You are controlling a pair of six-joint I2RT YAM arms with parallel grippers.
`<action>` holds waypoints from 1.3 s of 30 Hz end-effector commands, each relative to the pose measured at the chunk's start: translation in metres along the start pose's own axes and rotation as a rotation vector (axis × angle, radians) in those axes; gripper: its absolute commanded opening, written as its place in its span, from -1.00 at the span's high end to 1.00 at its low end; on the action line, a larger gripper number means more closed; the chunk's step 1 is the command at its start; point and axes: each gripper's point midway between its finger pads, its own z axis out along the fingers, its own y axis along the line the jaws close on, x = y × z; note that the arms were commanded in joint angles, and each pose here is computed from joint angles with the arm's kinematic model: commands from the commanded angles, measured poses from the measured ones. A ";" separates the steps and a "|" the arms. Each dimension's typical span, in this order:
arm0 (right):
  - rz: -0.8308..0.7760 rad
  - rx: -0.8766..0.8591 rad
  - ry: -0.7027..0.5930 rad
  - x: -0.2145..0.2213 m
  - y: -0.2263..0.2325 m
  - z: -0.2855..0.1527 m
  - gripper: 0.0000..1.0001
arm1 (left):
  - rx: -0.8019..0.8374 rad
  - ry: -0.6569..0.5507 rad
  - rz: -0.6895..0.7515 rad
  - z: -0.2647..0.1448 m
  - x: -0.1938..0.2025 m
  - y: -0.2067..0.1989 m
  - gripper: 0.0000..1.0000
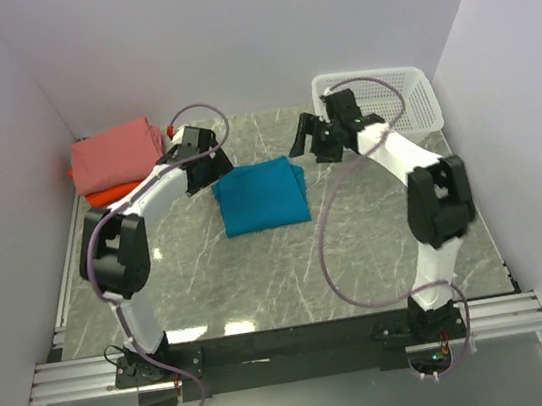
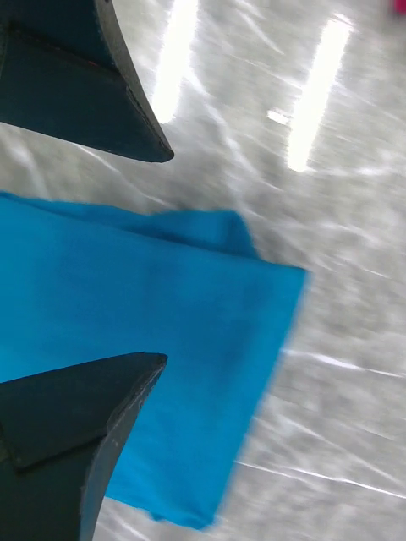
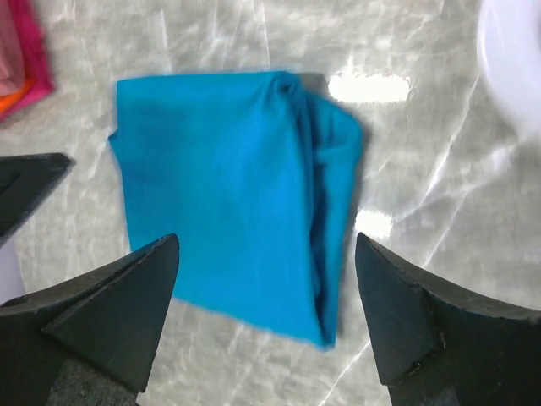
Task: Fold and stack the t-shirts
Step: Fold the tshirt, then neatly place the folded tshirt to the corner
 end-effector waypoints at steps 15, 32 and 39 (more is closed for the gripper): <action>-0.008 0.068 -0.321 0.081 -0.044 -0.144 -0.82 | 0.105 0.093 0.082 -0.004 0.042 0.005 -0.99; -0.020 0.086 -0.353 0.092 -0.052 -0.159 -0.83 | 0.079 0.200 0.150 0.022 0.084 0.005 -0.81; -0.023 0.092 -0.355 0.092 -0.055 -0.157 -0.83 | 0.015 0.215 0.207 0.032 0.099 0.003 -0.41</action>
